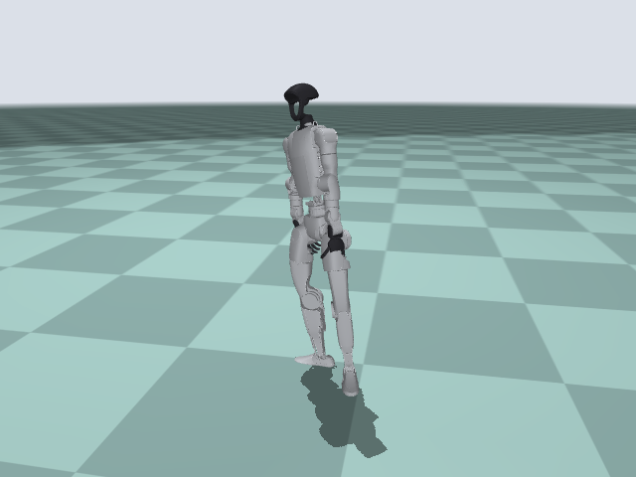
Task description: In place motions
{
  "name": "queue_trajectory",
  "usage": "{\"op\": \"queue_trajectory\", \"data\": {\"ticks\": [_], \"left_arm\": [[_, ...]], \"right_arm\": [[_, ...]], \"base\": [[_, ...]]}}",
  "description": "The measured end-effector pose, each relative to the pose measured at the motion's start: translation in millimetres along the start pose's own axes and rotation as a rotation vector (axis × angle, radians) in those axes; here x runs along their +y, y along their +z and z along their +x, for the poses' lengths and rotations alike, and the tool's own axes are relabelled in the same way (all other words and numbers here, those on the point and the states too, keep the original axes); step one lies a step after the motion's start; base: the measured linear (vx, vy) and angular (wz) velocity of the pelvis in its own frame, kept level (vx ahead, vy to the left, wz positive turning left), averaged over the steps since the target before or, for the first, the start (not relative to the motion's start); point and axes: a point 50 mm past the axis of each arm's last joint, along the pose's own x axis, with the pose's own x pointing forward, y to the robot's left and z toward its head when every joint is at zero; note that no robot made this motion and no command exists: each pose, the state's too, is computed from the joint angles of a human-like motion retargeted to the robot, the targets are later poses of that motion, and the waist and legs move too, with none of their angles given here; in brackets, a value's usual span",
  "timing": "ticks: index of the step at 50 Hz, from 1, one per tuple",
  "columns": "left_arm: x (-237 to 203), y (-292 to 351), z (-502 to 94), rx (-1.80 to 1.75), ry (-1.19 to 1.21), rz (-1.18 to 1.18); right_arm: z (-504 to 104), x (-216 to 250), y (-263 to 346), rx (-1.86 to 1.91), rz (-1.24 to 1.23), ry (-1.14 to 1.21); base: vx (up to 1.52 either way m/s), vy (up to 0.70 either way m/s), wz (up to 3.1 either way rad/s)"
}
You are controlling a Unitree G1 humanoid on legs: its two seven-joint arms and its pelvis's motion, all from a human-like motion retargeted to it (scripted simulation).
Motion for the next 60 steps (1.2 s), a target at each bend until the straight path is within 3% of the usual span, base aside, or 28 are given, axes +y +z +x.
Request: {"op": "queue_trajectory", "data": {"ticks": [13,20,33,42,60], "left_arm": [[-11.9,-15.3,5.6,-0.014,-0.003,-0.149],[10.9,-25.0,-2.3,0.03,0.02,-0.13],[31.6,-66.0,-13.2,0.184,0.12,-0.266],[29.2,-46.9,-10.7,0.109,0.037,-0.179],[57.1,-29.4,-24.2,0.118,0.11,-0.026]], "right_arm": [[6.7,15.2,-55.3,0.173,0.104,0.057],[4.5,12.0,-23.2,0.057,0.15,0.081],[-6.7,24.3,53.7,-0.189,-0.184,0.048],[-7.2,21.4,51.8,-0.167,-0.17,0.071],[-9.9,18.5,59.1,-0.204,-0.128,0.07]], "base": [[0.09,0.36,1.77],[0.18,0.4,1.59],[0.15,-0.04,1.64],[0.11,-0.08,0.69],[-0.04,-0.02,-0.7]]}}
